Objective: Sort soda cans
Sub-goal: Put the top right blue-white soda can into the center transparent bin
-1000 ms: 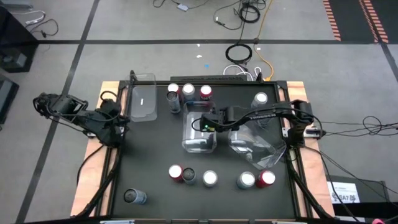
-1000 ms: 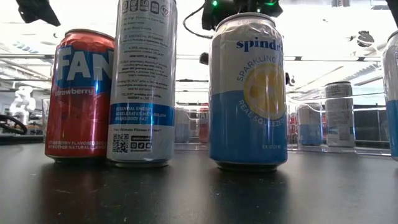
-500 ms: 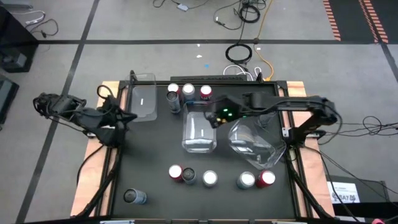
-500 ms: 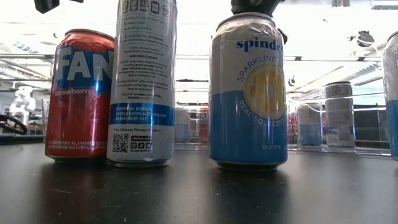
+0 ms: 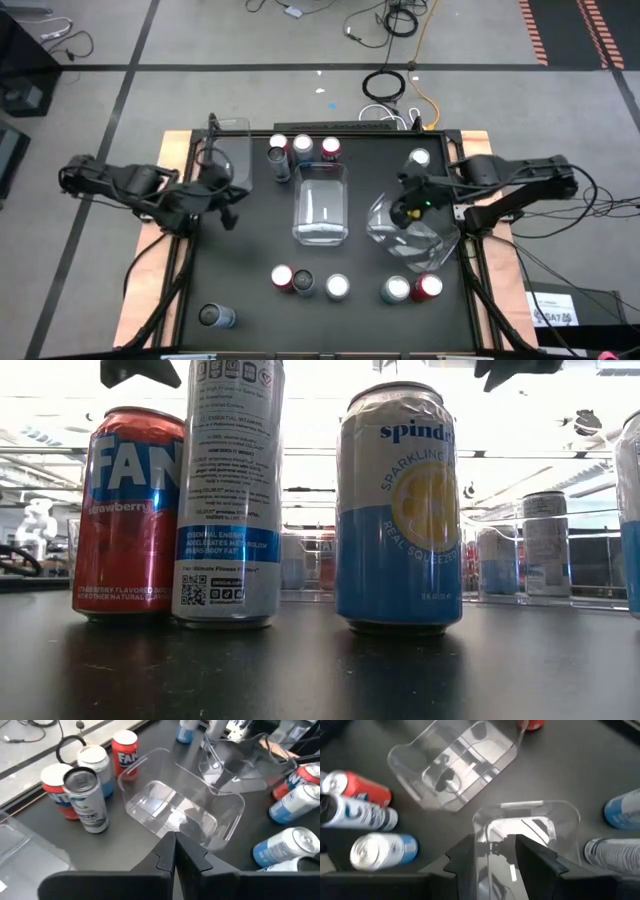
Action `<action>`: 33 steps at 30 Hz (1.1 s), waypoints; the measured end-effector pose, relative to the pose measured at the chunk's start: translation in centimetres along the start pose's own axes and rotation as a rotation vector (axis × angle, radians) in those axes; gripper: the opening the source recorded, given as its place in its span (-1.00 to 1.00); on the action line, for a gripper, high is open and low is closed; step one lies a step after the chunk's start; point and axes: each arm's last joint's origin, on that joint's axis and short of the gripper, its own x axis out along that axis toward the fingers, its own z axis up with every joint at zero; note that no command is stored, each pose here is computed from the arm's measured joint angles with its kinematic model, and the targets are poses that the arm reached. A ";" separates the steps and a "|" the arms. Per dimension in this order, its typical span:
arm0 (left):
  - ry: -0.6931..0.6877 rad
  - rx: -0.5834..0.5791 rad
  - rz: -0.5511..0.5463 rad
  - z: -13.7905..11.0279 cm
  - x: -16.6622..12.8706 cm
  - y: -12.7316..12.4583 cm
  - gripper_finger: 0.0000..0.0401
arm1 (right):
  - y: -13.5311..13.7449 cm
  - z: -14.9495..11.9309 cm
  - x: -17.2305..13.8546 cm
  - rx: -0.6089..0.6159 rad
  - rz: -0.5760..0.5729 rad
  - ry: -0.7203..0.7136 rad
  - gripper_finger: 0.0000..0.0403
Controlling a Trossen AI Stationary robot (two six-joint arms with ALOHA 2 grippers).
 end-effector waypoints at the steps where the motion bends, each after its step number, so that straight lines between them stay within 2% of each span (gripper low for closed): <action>1: 0.002 -0.001 0.009 0.2 0.4 0.0 -0.89 | 0.1 -0.2 -0.2 -0.008 0.009 -0.001 -0.33; 7: -0.012 -0.028 0.054 1.2 1.2 1.0 -0.71 | 0.6 -0.7 -0.3 -0.041 -0.001 -0.036 -0.33; 13: -0.031 -0.083 0.105 1.7 1.0 2.5 -0.42 | 0.8 -0.6 -0.1 -0.016 -0.018 -0.057 -0.33; 17: 0.032 -0.074 0.115 1.6 1.5 3.0 -0.15 | 1.5 -0.3 0.4 -0.006 0.005 -0.071 -0.33; 23: 0.139 -0.039 0.188 1.1 2.5 3.4 0.20 | 2.9 0.1 1.7 0.002 0.034 -0.092 -0.33; 27: 0.150 -0.035 0.191 1.0 2.7 3.3 0.28 | 3.8 0.4 2.6 0.009 0.056 -0.098 -0.33; 33: 0.155 -0.041 0.185 1.0 2.7 3.3 0.29 | 5.5 1.0 4.0 0.030 0.110 -0.132 -0.33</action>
